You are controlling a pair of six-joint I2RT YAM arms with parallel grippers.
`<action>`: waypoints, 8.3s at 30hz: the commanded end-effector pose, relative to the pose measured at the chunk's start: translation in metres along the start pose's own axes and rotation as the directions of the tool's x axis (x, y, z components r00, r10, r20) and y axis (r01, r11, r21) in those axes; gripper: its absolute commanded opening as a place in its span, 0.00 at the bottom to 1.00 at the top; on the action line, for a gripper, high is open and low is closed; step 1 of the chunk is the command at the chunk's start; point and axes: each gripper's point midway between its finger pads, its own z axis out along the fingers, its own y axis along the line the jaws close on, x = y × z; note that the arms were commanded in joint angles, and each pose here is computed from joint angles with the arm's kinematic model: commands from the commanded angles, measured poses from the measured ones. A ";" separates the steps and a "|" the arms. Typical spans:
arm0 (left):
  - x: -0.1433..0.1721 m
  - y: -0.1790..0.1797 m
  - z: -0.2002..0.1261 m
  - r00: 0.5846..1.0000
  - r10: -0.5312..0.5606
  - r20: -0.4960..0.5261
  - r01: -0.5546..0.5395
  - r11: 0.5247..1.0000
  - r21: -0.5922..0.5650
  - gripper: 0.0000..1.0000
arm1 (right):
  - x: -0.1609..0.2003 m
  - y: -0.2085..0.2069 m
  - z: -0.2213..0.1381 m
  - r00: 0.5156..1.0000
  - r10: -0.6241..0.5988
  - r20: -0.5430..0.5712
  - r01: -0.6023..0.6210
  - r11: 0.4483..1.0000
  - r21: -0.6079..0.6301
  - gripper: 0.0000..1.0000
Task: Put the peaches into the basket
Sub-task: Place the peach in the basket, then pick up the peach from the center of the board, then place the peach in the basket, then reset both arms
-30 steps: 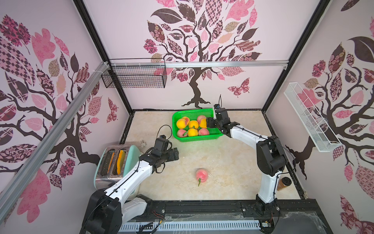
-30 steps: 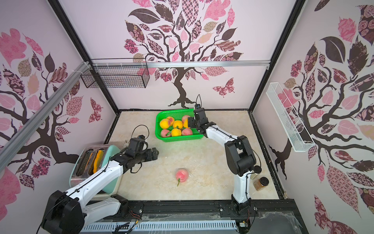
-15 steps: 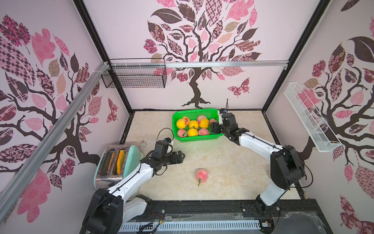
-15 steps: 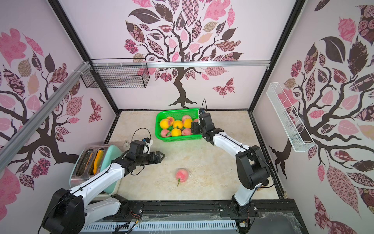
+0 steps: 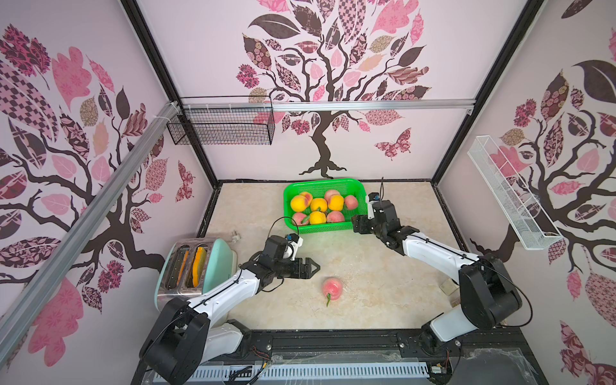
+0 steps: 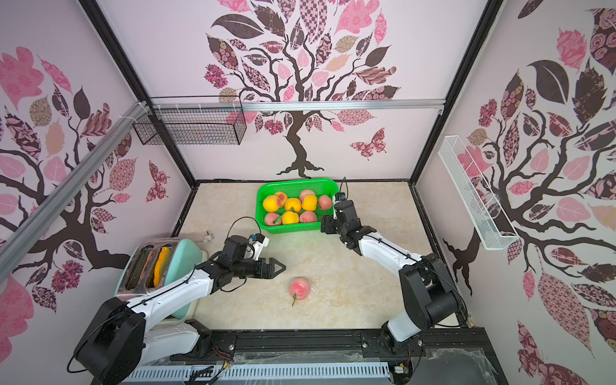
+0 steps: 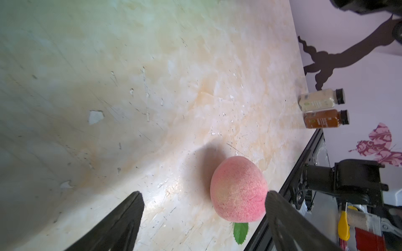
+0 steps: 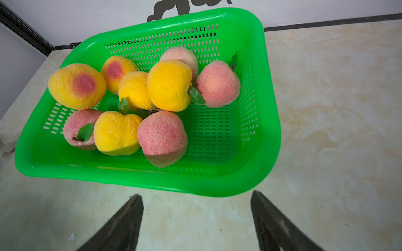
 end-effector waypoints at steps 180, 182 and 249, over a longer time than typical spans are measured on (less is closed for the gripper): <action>-0.266 0.025 -0.036 0.896 0.245 0.370 -0.022 0.858 -0.514 0.91 | 0.018 -0.017 -0.017 0.997 0.024 0.071 -0.025 0.999 0.023 0.81; -0.256 0.036 -0.053 0.891 0.224 0.396 0.016 0.854 -0.521 0.91 | 0.012 -0.015 -0.021 0.998 0.013 0.065 -0.014 1.000 0.025 0.81; -0.144 0.239 -0.151 0.693 0.449 0.565 0.238 0.597 -0.766 0.98 | 0.018 -0.184 -0.069 0.865 -0.213 0.454 -0.102 0.812 0.575 0.99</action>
